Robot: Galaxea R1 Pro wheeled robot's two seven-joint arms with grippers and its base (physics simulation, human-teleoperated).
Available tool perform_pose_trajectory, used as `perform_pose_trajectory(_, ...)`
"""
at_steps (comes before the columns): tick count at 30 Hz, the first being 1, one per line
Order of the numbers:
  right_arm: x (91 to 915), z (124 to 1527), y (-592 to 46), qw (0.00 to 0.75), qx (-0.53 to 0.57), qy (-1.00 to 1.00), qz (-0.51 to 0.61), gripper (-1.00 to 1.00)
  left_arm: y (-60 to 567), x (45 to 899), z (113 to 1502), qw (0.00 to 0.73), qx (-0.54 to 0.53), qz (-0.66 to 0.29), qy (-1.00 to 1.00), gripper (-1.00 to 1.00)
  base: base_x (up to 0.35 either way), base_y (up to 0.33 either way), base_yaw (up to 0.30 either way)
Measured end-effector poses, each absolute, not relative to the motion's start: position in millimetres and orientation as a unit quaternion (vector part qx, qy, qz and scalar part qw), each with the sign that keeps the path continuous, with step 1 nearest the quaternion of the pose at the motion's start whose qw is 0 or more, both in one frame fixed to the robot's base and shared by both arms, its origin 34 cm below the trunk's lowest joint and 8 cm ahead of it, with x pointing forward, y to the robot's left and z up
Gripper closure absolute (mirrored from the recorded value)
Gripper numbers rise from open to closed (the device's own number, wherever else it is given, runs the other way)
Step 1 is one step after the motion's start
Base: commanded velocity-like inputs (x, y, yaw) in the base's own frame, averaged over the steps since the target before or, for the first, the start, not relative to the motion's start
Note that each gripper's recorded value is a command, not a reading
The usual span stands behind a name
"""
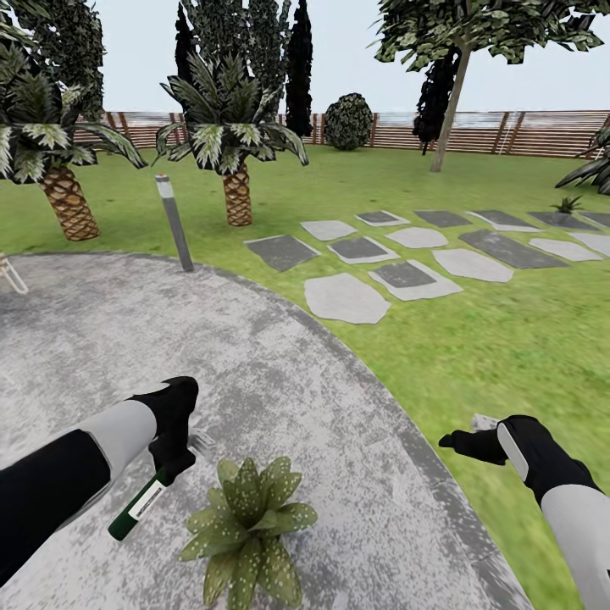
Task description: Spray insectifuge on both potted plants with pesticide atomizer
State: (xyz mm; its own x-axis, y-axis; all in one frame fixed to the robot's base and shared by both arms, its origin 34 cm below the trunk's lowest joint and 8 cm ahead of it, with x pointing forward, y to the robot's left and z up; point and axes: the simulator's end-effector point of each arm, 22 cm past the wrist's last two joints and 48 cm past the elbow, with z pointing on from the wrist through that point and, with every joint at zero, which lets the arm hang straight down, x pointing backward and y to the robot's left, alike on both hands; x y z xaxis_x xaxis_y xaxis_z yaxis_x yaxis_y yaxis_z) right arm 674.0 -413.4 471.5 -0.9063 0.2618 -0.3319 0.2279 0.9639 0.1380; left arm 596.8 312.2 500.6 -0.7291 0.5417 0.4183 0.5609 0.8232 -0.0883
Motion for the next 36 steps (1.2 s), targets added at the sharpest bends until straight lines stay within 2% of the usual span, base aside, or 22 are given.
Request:
perform_pose_trajectory(4,674.1,471.3,-413.3,0.176,0.125,0.975,0.048,-1.00,312.4,597.2,500.5,0.218,-0.297,-0.023,-0.929,1.00,-0.090,0.000,0.000)
perform_pose_trajectory(16,674.1,471.1,-413.3,0.176,0.125,0.975,0.048,-1.00,313.5,596.8,500.2,0.219,-0.296,-0.023,-0.930,1.00,-0.297,0.000,0.000)
perform_pose_trajectory(26,674.0,471.5,-413.6,0.176,0.125,0.975,0.047,-1.00,313.0,596.6,500.4,0.218,-0.296,-0.023,-0.930,1.00,-0.017,-0.146,0.000)
perform_pose_trajectory(36,674.1,471.6,-413.3,0.176,0.125,0.975,0.048,-1.00,313.4,596.6,500.5,0.219,-0.296,-0.024,-0.929,1.00,0.000,-0.009,0.001)
